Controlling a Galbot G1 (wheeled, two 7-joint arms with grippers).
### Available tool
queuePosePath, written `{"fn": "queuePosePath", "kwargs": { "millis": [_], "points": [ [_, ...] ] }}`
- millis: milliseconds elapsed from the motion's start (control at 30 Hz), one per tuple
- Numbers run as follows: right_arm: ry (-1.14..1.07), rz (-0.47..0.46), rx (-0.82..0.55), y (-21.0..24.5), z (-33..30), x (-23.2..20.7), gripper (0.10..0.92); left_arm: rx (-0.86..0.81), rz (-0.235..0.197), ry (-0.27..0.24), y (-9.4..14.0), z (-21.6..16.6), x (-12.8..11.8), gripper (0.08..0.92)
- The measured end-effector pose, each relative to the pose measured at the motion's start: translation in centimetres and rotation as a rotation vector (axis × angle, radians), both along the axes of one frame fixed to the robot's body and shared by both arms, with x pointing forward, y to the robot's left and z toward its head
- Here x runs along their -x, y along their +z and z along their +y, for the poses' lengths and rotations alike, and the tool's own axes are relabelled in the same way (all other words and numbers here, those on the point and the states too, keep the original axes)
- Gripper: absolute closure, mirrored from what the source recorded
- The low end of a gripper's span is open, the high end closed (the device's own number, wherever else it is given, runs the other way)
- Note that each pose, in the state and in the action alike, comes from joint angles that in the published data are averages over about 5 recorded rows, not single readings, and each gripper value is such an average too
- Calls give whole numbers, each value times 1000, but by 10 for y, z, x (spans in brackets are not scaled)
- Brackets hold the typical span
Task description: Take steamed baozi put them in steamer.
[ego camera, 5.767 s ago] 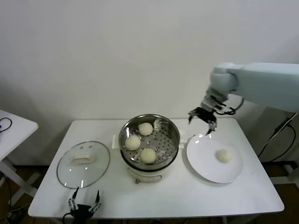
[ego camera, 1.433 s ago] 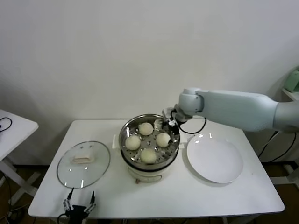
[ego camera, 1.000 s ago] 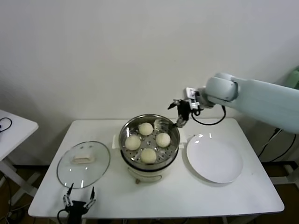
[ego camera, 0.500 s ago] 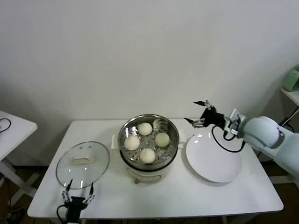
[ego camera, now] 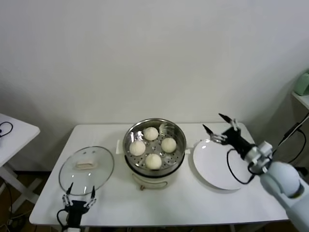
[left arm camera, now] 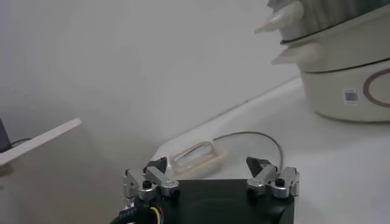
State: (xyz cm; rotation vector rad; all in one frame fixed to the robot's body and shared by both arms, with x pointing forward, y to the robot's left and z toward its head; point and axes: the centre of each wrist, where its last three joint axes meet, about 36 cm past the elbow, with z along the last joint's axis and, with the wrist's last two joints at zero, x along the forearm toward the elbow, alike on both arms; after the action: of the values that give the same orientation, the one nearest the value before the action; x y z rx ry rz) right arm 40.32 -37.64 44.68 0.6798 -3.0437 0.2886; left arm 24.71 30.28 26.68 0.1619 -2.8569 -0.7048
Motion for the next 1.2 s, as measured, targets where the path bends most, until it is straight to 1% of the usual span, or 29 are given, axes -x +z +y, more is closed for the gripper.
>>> {"fn": "queuePosePath", "kwargs": {
  "millis": [100, 200, 300, 400, 633, 800, 967, 1200],
  "points": [
    [-65, 33, -53, -33, -10, 32, 200, -31, -15, 9, 2, 5, -3, 177],
    [-126, 46, -91, -57, -18, 59, 200, -87, -34, 24, 3, 11, -7, 177],
    [-179, 50, -119, -75, -22, 81, 200, -178, -54, 38, 3, 18, -12, 177],
    [-224, 53, -143, -90, -24, 98, 200, -298, -69, 35, 2, 25, -19, 177],
    [-296, 54, -192, -112, -19, 128, 200, -584, -94, -22, -11, 34, -38, 177],
    [-333, 48, -219, -120, -15, 140, 200, -738, -105, -66, -24, 41, -53, 177],
    [-356, 43, -243, -124, -10, 149, 200, -845, -107, -98, -35, 51, -68, 177],
    [-386, 36, -270, -126, -6, 157, 200, -943, -101, -143, -46, 62, -89, 177]
  ]
}}
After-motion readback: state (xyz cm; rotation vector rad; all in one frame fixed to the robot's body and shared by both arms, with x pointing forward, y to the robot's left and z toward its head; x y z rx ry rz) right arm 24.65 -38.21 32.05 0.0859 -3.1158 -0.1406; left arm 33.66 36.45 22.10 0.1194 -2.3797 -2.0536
